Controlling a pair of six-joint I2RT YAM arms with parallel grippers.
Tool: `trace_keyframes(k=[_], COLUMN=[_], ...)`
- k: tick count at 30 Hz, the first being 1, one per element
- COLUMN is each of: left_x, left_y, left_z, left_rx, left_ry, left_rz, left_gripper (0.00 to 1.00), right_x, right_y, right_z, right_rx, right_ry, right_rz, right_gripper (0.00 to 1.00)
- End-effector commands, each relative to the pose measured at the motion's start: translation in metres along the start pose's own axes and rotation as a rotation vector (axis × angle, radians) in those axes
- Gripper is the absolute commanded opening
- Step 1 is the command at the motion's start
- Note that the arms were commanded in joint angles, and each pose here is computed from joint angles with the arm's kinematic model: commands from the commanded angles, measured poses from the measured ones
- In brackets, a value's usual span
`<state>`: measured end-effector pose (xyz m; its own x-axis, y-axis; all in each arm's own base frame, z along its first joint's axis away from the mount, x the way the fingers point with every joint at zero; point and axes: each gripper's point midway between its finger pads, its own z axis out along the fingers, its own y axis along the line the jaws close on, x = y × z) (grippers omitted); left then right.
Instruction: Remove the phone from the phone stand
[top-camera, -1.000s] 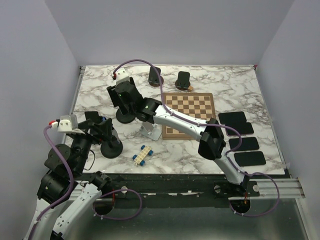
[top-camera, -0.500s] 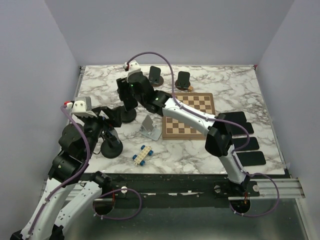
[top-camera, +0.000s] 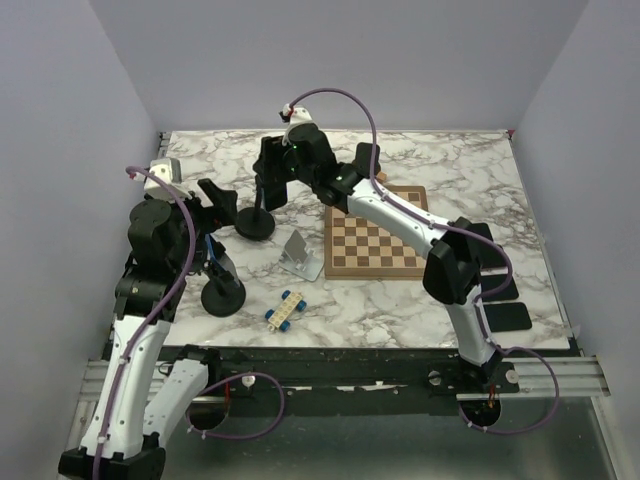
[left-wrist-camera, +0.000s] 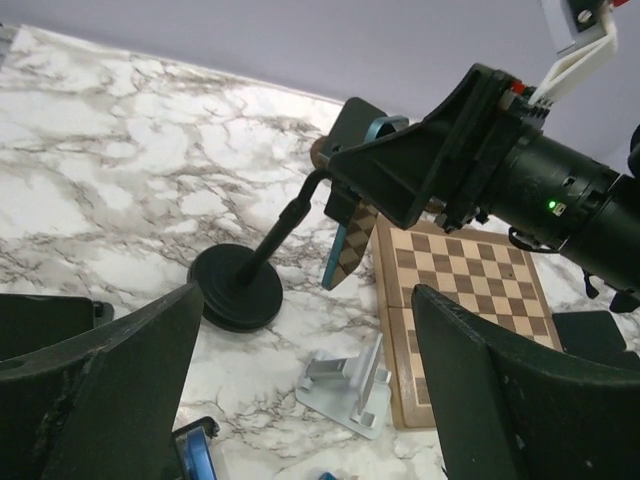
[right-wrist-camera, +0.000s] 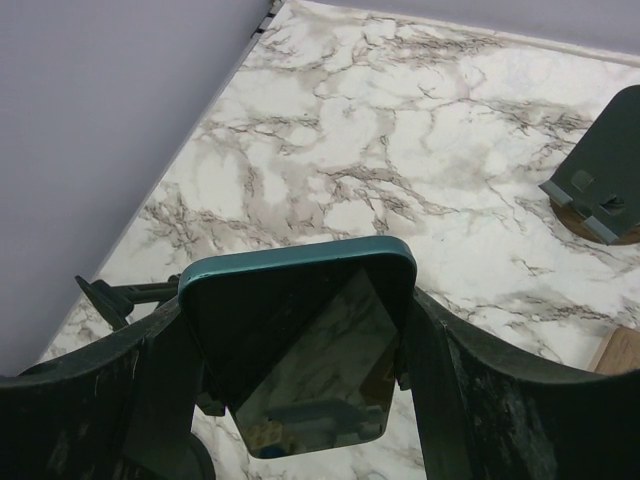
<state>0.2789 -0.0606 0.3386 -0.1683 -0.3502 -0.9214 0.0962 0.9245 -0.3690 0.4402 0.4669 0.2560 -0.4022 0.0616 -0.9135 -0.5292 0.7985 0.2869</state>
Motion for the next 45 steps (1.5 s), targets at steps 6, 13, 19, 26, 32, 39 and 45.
trace_keyframes(k=[6, 13, 19, 26, 32, 39, 45], left_x=[0.023, 0.048, 0.055, 0.054, 0.076, 0.080, 0.087], left_y=[-0.006, -0.012, -0.018, -0.025, -0.025, -0.012, -0.022], left_z=[0.037, 0.057, 0.071, 0.092, 0.101, 0.118, 0.133], left_rx=[0.116, 0.210, 0.258, 0.313, 0.362, 0.280, 0.332], left_ry=[0.141, 0.242, 0.323, 0.369, 0.421, 0.434, 0.501], left_rz=[-0.004, 0.040, 0.047, 0.076, 0.075, 0.040, -0.001], left_gripper=[0.90, 0.84, 0.78, 0.79, 0.52, 0.56, 0.61], right_x=[-0.004, 0.003, 0.008, 0.006, 0.005, 0.007, 0.009], right_y=[0.004, 0.007, 0.007, 0.009, 0.010, 0.013, 0.015], right_z=[-0.005, -0.001, 0.001, 0.002, 0.003, 0.004, 0.005], right_rx=[-0.102, -0.126, -0.134, -0.147, -0.142, -0.162, -0.169], right_ry=[0.031, 0.053, 0.065, 0.067, 0.071, 0.083, 0.089], right_rz=[0.100, 0.120, 0.122, 0.128, 0.129, 0.141, 0.147], right_gripper=[0.01, 0.01, 0.01, 0.01, 0.00, 0.01, 0.01])
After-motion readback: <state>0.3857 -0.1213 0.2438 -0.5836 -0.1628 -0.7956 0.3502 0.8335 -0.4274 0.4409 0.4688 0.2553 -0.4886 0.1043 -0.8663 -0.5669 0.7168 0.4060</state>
